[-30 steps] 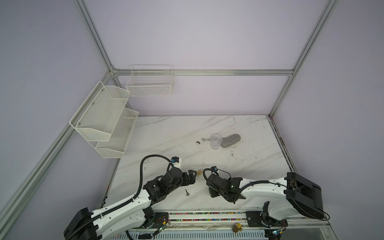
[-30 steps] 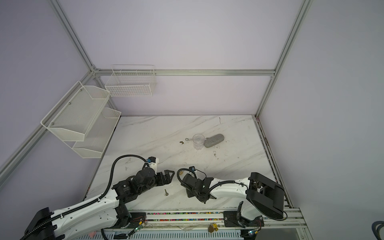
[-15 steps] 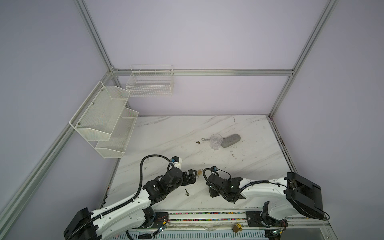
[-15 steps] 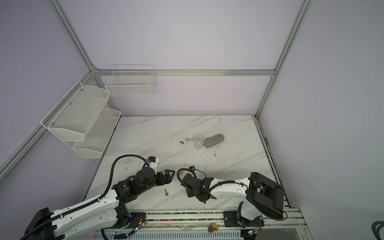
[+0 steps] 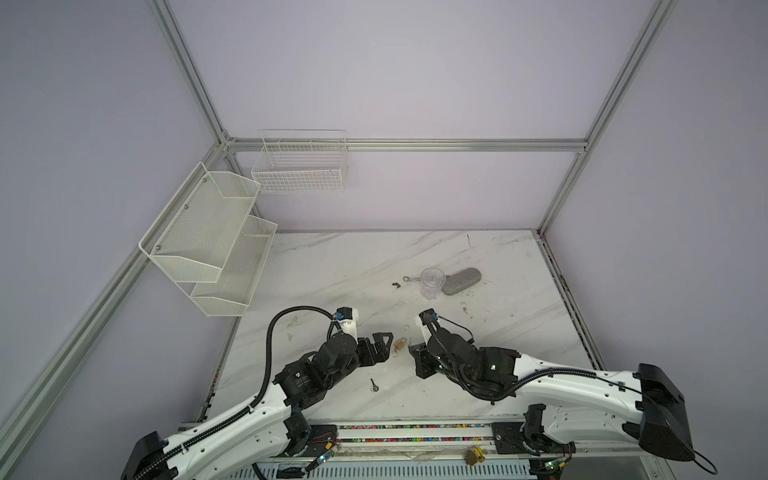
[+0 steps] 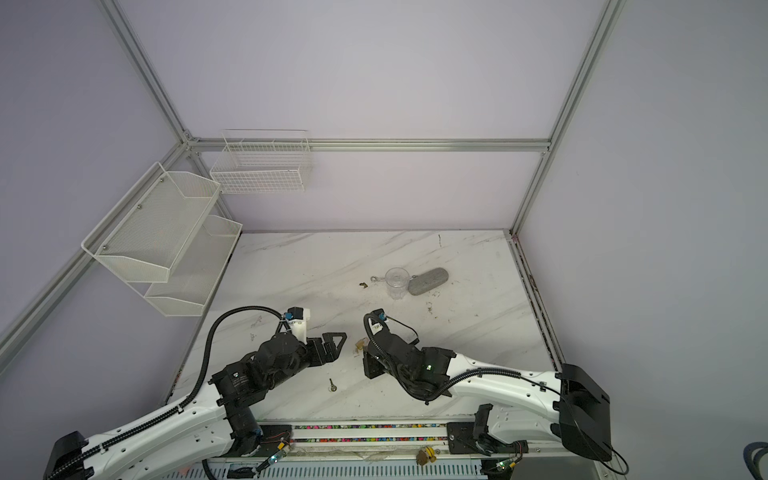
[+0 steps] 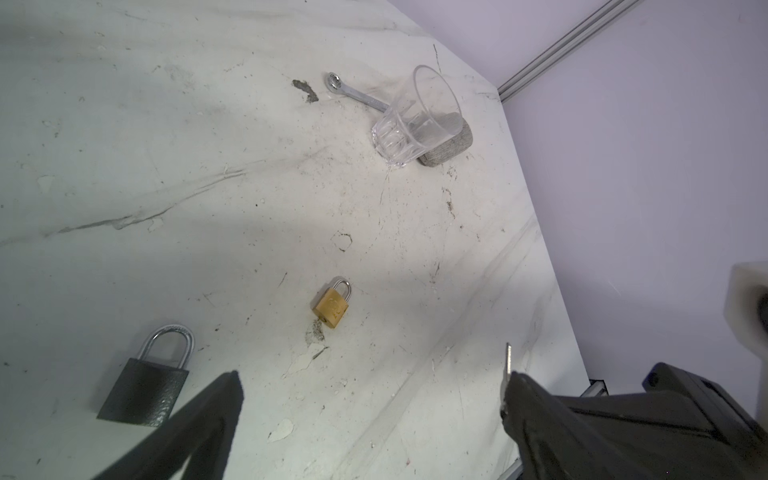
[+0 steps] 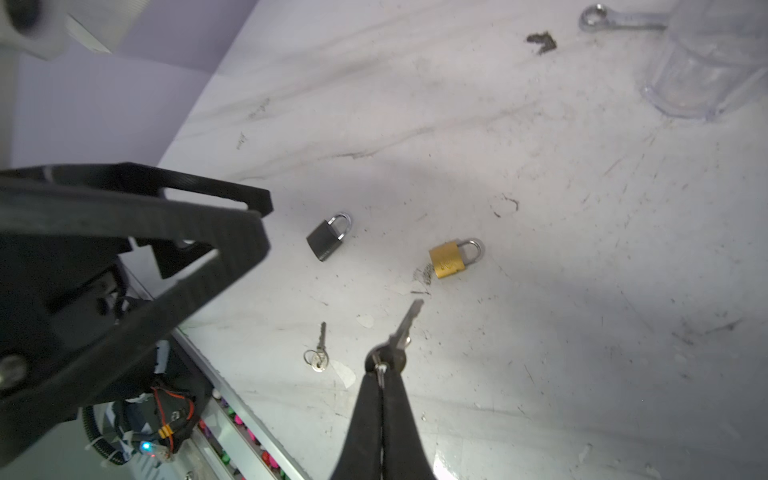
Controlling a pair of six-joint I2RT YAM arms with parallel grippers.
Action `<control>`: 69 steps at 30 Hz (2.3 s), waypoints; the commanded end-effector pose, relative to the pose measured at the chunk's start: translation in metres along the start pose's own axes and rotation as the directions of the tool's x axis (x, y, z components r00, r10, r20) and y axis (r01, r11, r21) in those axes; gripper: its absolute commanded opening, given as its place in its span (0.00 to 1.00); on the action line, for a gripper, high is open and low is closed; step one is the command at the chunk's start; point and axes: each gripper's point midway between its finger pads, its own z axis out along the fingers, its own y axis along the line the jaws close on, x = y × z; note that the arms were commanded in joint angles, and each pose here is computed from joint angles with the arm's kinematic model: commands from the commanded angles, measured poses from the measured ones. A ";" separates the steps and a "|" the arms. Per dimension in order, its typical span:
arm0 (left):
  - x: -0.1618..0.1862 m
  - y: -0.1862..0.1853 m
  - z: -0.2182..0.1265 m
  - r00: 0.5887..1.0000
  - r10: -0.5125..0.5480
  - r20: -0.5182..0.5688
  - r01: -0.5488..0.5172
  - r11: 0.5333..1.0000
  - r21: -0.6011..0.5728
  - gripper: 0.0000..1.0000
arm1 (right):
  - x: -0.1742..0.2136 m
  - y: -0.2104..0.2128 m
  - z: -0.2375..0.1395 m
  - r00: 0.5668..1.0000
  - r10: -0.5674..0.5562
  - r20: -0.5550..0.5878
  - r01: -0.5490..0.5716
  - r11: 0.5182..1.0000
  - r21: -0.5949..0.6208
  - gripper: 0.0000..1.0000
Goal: Unlock with the key
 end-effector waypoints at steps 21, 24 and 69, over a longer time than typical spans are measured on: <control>-0.071 -0.101 -0.053 0.995 0.078 0.061 -0.090 0.970 0.228 0.72 | -0.052 0.052 -0.006 0.846 -0.484 0.225 0.513 0.853 -0.092 0.00; -0.069 -0.102 -0.046 0.995 0.091 0.033 -0.096 0.974 0.205 0.63 | -0.052 0.055 -0.006 0.846 -0.481 0.231 0.513 0.853 -0.099 0.00; -0.123 -0.135 -0.022 0.958 0.105 0.265 -0.215 0.878 0.427 0.00 | -0.106 0.041 -0.073 0.947 -0.054 0.315 0.193 0.882 -0.430 0.59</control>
